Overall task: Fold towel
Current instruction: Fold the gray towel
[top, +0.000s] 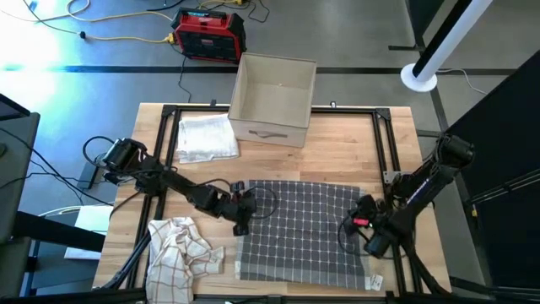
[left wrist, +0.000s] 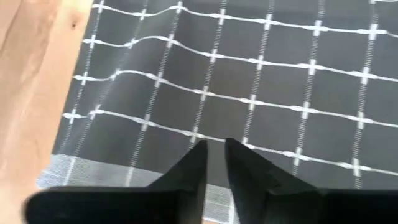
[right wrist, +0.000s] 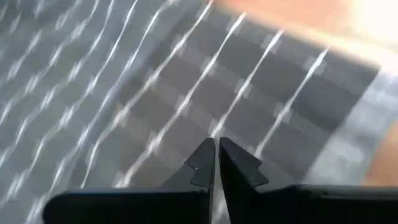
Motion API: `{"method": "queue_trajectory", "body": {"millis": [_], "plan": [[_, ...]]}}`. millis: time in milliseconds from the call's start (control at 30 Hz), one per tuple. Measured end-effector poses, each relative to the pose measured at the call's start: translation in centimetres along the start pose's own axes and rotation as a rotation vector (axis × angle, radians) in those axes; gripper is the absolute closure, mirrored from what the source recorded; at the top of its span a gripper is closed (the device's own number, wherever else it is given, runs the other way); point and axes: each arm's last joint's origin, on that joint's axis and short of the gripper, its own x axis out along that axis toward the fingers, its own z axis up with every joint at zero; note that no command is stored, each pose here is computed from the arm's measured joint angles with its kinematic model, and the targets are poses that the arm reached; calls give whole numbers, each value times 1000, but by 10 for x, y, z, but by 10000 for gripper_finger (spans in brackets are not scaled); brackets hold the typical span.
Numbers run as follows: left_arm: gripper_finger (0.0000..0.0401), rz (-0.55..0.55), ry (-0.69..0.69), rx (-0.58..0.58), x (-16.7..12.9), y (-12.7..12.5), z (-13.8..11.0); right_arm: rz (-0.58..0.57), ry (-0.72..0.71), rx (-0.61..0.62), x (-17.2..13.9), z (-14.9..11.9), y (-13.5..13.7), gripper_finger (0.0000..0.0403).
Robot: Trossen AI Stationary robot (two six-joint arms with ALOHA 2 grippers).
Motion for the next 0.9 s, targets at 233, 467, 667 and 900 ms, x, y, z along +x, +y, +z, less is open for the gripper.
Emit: {"method": "queue_trajectory", "body": {"millis": [233, 467, 667, 900], "plan": [[393, -36, 25, -71, 15, 9, -27, -44, -97, 70, 33, 10, -19, 401], [399, -49, -10, -156, 23, 15, -53, -144, -88, 69, 45, 15, -36, 403], [400, -46, 1, -174, 24, 17, -59, -223, -122, 45, 51, 21, -47, 403], [401, -7, 17, -204, 9, 27, -58, -260, -228, -25, 43, 32, -43, 403]]}}
